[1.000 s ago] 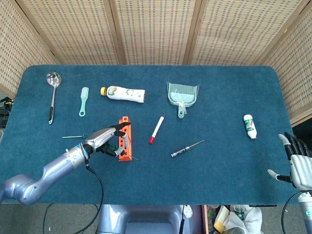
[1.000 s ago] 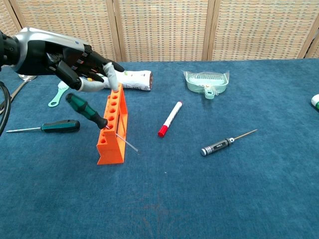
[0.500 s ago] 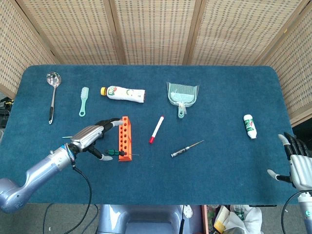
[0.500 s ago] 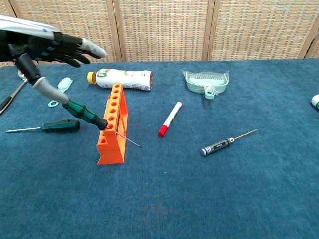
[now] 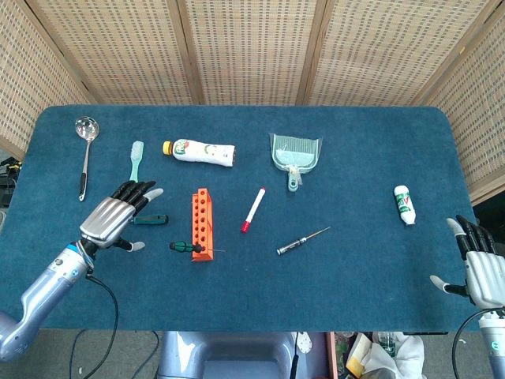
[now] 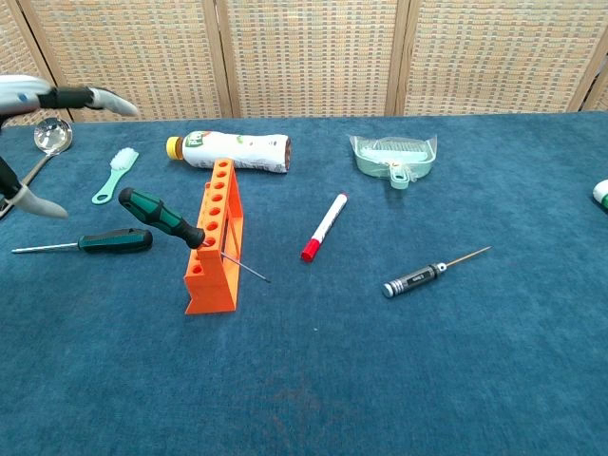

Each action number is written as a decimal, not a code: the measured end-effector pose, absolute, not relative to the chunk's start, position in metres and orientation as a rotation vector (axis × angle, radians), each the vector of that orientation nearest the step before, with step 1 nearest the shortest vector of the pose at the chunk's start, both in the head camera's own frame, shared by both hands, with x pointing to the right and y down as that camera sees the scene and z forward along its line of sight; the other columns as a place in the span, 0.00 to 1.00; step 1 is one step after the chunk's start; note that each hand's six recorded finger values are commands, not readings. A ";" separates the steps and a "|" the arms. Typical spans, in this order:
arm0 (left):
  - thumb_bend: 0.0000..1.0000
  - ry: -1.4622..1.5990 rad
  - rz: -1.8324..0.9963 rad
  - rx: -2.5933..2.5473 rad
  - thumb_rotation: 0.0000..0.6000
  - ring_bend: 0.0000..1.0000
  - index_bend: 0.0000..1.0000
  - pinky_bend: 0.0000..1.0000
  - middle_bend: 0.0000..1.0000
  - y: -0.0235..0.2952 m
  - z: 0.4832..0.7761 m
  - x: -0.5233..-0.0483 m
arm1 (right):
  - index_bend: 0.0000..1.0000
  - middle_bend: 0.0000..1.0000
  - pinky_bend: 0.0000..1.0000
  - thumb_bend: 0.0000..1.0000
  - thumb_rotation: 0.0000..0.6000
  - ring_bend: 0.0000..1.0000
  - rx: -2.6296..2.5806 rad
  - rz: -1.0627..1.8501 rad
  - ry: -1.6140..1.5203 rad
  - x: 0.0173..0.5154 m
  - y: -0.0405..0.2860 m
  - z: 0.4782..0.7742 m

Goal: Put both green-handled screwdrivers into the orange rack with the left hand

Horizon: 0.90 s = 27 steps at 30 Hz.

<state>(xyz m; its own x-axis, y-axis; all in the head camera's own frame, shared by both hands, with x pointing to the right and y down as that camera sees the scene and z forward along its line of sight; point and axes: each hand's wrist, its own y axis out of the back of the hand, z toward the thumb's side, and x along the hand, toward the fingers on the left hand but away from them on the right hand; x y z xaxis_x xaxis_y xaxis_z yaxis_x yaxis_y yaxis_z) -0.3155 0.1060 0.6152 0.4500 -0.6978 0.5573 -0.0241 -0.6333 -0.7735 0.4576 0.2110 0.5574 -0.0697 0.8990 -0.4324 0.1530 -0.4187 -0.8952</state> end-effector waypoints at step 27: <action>0.00 0.612 -1.089 -2.005 1.00 0.00 0.00 0.00 0.00 0.109 0.630 -0.243 | 0.00 0.00 0.00 0.00 1.00 0.00 -1.588 1.553 -1.174 0.464 0.208 0.556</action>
<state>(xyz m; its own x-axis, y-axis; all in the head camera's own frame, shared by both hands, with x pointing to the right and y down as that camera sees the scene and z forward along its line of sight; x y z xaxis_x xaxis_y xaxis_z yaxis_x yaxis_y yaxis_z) -0.2434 0.1087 0.6296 0.5214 -0.7006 0.4872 -0.0525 -0.5962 -0.8011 0.4645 0.2079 0.5560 -0.0862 0.8978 -0.4319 0.1708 -0.4137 -0.8942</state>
